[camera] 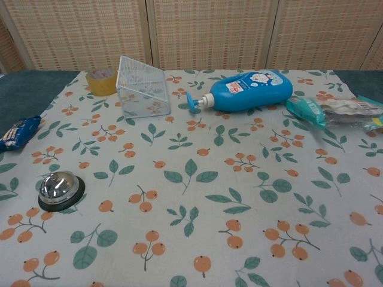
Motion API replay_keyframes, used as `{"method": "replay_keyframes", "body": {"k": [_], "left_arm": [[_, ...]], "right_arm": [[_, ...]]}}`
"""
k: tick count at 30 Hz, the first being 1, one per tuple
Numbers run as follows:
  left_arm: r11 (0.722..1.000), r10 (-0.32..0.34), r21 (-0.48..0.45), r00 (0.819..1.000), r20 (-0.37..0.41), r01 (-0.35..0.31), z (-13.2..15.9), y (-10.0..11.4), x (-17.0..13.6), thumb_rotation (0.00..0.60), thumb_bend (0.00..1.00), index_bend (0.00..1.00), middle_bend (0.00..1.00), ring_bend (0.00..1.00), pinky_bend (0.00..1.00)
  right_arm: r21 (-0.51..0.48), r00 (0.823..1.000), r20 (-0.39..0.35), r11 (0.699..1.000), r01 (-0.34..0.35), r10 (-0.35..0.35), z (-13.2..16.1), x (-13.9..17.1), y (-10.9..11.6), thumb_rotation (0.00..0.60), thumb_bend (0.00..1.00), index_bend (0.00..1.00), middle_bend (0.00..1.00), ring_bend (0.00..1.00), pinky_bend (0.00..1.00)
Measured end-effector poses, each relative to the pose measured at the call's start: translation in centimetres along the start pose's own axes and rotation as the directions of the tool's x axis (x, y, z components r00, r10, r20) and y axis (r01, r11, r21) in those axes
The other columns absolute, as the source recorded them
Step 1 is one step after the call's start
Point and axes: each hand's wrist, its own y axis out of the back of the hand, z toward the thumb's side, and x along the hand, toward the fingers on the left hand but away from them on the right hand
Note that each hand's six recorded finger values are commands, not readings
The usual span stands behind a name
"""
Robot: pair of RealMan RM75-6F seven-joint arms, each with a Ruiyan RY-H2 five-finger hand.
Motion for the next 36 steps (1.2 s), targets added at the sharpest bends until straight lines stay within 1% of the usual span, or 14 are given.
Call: {"method": "replay_keyframes", "body": {"k": [3, 4, 6, 10, 12, 14, 18, 22, 26, 30, 34, 36], "left_arm": [[1.000, -0.011, -0.006, 1.000, 0.000, 0.011, 0.1, -0.2, 0.0, 0.600, 1.00, 0.02, 0.02, 0.07, 0.24], [1.000, -0.024, -0.016, 1.000, -0.001, 0.024, 0.1, -0.3, 0.0, 0.600, 1.00, 0.00, 0.01, 0.03, 0.20], [0.998, -0.045, -0.035, 0.999, 0.001, 0.045, 0.3, -0.6, 0.0, 0.600, 1.00, 0.00, 0.00, 0.00, 0.16], [0.994, -0.087, -0.068, 0.996, 0.017, 0.088, 0.7, -1.0, -0.1, 0.600, 1.00, 0.00, 0.00, 0.00, 0.11], [0.991, -0.096, -0.093, 0.995, 0.028, 0.098, 1.2, -1.1, 0.1, 0.600, 1.00, 0.00, 0.00, 0.00, 0.09], [0.986, -0.099, -0.128, 0.993, 0.056, 0.106, 2.2, -1.3, 0.5, 0.600, 1.00, 0.00, 0.00, 0.00, 0.08], [0.980, -0.093, -0.166, 0.989, 0.112, 0.111, 4.5, -2.1, 1.6, 0.600, 1.00, 0.00, 0.00, 0.00, 0.07], [0.966, -0.123, -0.203, 0.977, 0.173, 0.158, 7.5, -4.2, 2.9, 0.600, 1.00, 0.00, 0.00, 0.00, 0.07], [0.954, -0.152, -0.226, 0.968, 0.202, 0.197, 9.2, -6.5, 3.8, 0.600, 1.00, 0.00, 0.00, 0.00, 0.06], [0.939, -0.197, -0.242, 0.960, 0.201, 0.244, 9.7, -9.0, 4.3, 0.600, 1.00, 0.00, 0.00, 0.00, 0.06], [0.917, -0.258, -0.262, 0.948, 0.187, 0.301, 9.5, -11.5, 4.2, 0.600, 1.00, 0.00, 0.00, 0.00, 0.06], [0.909, -0.281, -0.266, 0.943, 0.180, 0.322, 9.3, -12.3, 4.1, 0.600, 1.00, 0.00, 0.00, 0.00, 0.06]], "right_arm": [[-0.001, 1.000, 0.002, 1.000, -0.005, 0.005, 0.0, 0.0, -0.1, 0.600, 0.19, 0.04, 0.00, 0.00, 0.00], [-0.002, 1.000, 0.002, 1.000, -0.009, 0.009, 0.0, 0.1, -0.1, 0.600, 0.19, 0.04, 0.00, 0.00, 0.00], [-0.003, 1.000, 0.000, 1.000, -0.009, 0.009, 0.0, 0.1, -0.1, 0.600, 0.19, 0.04, 0.00, 0.00, 0.00], [-0.007, 1.000, 0.005, 1.000, -0.001, 0.001, 0.0, 0.1, 0.1, 0.600, 0.19, 0.04, 0.00, 0.00, 0.00], [-0.006, 1.000, 0.007, 1.000, 0.001, -0.001, 0.0, 0.1, 0.1, 0.600, 0.19, 0.04, 0.00, 0.00, 0.00], [-0.006, 1.000, 0.007, 1.000, -0.004, 0.004, 0.0, 0.1, 0.0, 0.600, 0.19, 0.04, 0.00, 0.00, 0.00], [-0.014, 1.000, 0.002, 1.000, -0.006, 0.006, 0.0, 0.2, 0.2, 0.600, 0.19, 0.04, 0.00, 0.00, 0.00], [-0.019, 1.000, 0.002, 1.000, 0.002, -0.002, -0.2, 0.2, 0.5, 0.600, 0.19, 0.04, 0.00, 0.00, 0.00], [-0.019, 1.000, -0.002, 1.000, 0.000, 0.000, -0.2, 0.2, 0.6, 0.600, 0.19, 0.04, 0.00, 0.00, 0.00], [-0.018, 1.000, -0.009, 1.000, -0.013, 0.013, -0.1, 0.3, 0.3, 0.600, 0.19, 0.04, 0.00, 0.00, 0.00], [-0.017, 1.000, -0.008, 1.000, -0.022, 0.022, -0.1, 0.2, 0.1, 0.600, 0.19, 0.04, 0.00, 0.00, 0.00], [-0.015, 1.000, -0.007, 1.000, -0.025, 0.024, -0.1, 0.2, 0.1, 0.600, 0.19, 0.04, 0.00, 0.00, 0.00]]}}
